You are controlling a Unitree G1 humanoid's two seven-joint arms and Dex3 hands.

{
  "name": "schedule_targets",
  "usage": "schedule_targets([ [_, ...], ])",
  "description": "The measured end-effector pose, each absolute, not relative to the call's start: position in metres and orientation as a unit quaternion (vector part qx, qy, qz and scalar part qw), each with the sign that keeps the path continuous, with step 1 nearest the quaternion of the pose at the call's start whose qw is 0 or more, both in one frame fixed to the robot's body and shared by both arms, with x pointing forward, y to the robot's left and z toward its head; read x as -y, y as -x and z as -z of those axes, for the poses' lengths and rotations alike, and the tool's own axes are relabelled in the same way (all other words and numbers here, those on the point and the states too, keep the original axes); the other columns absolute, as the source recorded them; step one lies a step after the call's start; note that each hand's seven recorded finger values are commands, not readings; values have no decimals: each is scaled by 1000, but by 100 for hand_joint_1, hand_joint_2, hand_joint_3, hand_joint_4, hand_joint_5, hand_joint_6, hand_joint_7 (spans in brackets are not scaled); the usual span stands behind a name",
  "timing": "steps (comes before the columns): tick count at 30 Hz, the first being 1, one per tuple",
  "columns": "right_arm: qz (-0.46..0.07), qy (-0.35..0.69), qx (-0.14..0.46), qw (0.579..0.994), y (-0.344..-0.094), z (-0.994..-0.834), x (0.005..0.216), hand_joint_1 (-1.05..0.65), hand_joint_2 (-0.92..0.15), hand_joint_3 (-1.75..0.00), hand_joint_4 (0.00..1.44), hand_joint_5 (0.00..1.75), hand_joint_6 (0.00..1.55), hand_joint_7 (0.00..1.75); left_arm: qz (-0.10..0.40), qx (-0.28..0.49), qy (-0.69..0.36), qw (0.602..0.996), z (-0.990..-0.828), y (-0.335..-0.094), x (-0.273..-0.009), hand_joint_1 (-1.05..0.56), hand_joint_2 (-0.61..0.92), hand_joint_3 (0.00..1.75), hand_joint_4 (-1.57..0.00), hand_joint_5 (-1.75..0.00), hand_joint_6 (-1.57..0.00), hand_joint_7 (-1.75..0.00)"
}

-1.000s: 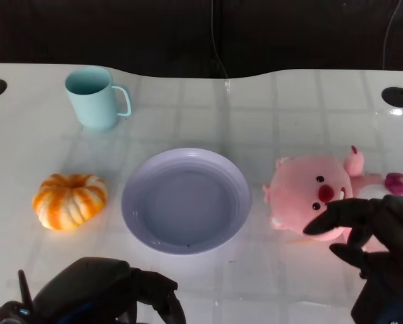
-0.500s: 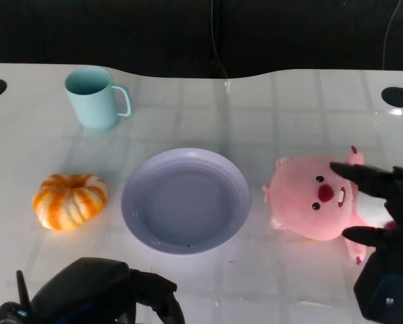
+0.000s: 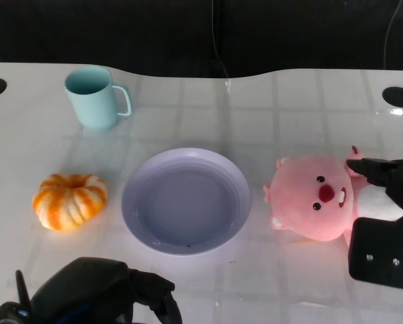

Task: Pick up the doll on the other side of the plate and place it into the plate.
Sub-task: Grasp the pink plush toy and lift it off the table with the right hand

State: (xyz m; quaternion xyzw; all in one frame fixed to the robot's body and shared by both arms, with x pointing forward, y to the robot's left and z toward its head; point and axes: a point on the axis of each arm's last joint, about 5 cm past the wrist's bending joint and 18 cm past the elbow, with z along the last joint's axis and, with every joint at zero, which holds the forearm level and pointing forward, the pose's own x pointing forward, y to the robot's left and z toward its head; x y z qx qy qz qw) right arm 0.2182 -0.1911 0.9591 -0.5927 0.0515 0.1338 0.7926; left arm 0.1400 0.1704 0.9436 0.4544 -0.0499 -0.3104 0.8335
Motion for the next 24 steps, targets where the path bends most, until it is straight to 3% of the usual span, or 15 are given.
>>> schedule_targets([
  [5, -147, 598, -92, 783, -226, -944, 193, -64, -91, -1, 0, 33, 21, 0, 311, 45, -456, 833, -942, -136, -170, -19, 92, 24, -72, -125, -87, -60],
  [11, -157, 601, -119, 774, -235, -935, 193, -63, -92, -1, 3, 29, 22, 1, 312, 52, -457, 832, -944, -132, -170, -19, 92, 24, -72, -117, -87, -58],
  [21, -156, 610, -125, 767, -262, -913, 186, -66, -92, -3, 18, 20, 32, 2, 309, 47, -453, 835, -946, -127, -171, -19, 92, 26, -72, -114, -87, -57],
  [24, -155, 608, -125, 769, -270, -906, 182, -66, -92, -7, 30, 17, 42, 4, 309, 47, -453, 835, -946, -127, -171, -19, 92, 25, -73, -123, -89, -57],
])
